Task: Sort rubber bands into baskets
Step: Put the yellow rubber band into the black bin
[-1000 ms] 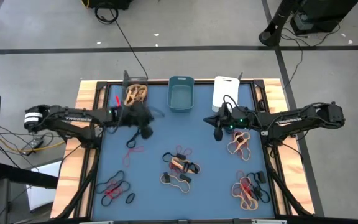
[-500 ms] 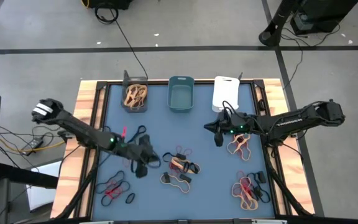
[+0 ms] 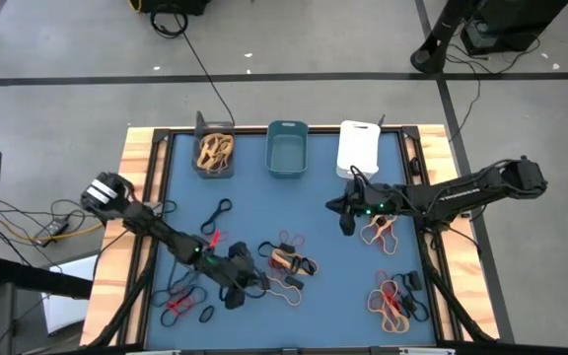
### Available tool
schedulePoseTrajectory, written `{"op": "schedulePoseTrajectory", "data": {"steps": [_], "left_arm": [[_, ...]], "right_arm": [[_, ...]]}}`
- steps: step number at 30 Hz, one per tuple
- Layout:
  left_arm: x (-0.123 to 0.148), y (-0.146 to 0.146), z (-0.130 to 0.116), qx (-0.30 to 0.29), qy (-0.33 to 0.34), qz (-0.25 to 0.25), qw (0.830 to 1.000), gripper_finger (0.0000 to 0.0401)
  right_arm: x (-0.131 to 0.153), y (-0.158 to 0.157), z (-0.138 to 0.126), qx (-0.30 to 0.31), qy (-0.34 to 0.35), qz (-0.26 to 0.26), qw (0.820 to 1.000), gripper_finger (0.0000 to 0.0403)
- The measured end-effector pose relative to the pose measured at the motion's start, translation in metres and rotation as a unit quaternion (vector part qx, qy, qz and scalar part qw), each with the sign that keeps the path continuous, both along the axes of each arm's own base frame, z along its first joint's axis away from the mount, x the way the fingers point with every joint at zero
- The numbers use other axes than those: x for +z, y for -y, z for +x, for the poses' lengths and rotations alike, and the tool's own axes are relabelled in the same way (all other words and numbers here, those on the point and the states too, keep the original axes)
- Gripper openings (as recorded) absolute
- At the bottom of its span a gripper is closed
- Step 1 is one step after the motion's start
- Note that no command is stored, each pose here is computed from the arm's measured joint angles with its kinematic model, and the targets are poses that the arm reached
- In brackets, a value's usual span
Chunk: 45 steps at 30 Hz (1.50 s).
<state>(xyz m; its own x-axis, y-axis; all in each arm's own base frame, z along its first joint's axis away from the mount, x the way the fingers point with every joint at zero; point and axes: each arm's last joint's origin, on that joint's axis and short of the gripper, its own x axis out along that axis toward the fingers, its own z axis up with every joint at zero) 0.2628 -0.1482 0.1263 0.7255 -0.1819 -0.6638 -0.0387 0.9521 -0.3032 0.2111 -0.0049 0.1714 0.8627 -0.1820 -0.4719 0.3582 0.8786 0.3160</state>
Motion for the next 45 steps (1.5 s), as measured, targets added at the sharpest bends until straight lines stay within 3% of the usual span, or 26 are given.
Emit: {"op": "schedulePoseTrajectory", "data": {"steps": [7, 20, 28, 38, 45], "left_arm": [[-0.01, 0.003, 0.009, 0.038, -0.016, -0.017, 0.999, 0.0139], [-0.006, 0.008, 0.005, 0.004, -0.063, -0.061, 0.996, 0.0142], [0.021, 0.004, -0.001, 0.036, -0.099, 0.0, 0.994, 0.0142], [0.017, -0.002, -0.005, 0.084, -0.116, 0.038, 0.989, 0.0142], [0.01, 0.004, -0.001, 0.065, -0.106, 0.04, 0.991, 0.0142]], "right_arm": [[-0.007, -0.011, 0.002, 0.019, -0.019, 0.012, 1.0, 0.0084], [-0.028, -0.028, 0.006, 0.042, -0.067, 0.018, 0.997, 0.0082], [-0.04, -0.026, 0.01, 0.017, -0.085, 0.011, 0.996, 0.008], [-0.043, -0.027, 0.014, 0.019, -0.08, 0.014, 0.996, 0.0077], [-0.042, -0.027, 0.014, 0.021, -0.076, 0.016, 0.997, 0.0077]]}}
